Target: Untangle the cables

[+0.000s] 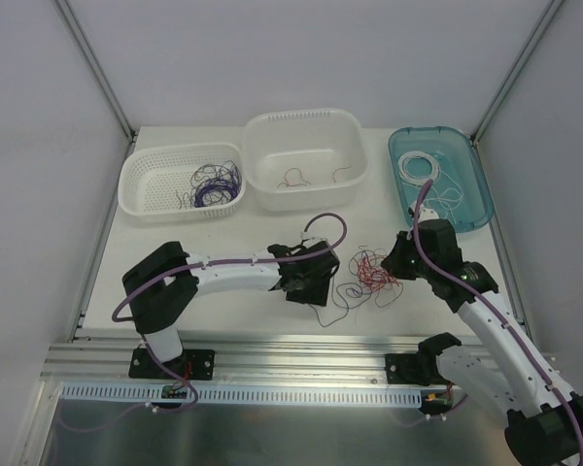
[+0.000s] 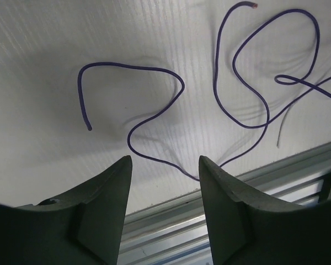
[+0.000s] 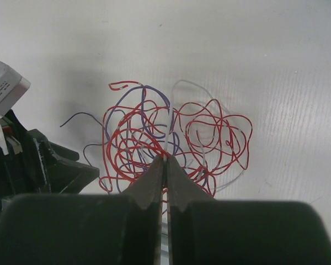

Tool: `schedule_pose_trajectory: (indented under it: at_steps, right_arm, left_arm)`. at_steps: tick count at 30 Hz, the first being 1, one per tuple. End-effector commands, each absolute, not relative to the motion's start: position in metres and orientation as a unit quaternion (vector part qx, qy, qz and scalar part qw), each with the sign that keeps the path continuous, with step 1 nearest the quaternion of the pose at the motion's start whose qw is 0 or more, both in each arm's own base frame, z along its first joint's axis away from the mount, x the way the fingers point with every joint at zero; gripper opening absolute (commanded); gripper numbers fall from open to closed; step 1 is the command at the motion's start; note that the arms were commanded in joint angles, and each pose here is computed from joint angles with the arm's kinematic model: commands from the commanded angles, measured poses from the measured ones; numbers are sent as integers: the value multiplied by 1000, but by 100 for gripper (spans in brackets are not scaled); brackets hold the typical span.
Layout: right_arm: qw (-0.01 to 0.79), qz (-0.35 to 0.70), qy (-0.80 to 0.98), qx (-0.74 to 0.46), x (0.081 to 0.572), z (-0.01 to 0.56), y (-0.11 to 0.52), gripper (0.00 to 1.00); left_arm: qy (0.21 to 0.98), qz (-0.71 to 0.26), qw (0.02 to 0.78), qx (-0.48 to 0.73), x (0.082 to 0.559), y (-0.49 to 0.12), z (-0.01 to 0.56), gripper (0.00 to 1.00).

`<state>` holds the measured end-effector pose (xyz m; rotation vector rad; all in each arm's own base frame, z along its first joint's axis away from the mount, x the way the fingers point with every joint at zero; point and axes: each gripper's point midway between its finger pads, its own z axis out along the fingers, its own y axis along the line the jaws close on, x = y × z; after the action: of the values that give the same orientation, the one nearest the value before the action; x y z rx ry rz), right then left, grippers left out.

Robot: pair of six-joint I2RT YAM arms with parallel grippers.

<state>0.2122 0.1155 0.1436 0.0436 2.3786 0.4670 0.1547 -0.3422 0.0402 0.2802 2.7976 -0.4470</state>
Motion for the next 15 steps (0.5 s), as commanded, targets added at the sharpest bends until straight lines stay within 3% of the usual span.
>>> schedule_pose_trajectory:
  at_steps: [1, 7, 11, 15]
  right_arm:
    - [351, 188, 917, 24, 208, 143, 115, 1]
    - [349, 187, 918, 25, 206, 139, 114, 1]
    - [348, 190, 918, 26, 206, 137, 116, 1]
    - [349, 186, 918, 25, 207, 137, 114, 1]
  left_arm:
    - [973, -147, 165, 68, 162, -352, 41, 51]
    - [980, -113, 150, 64, 155, -345, 15, 50]
    - [983, -96, 141, 64, 152, -341, 3, 41]
    - [983, -81, 149, 64, 155, -335, 2, 14]
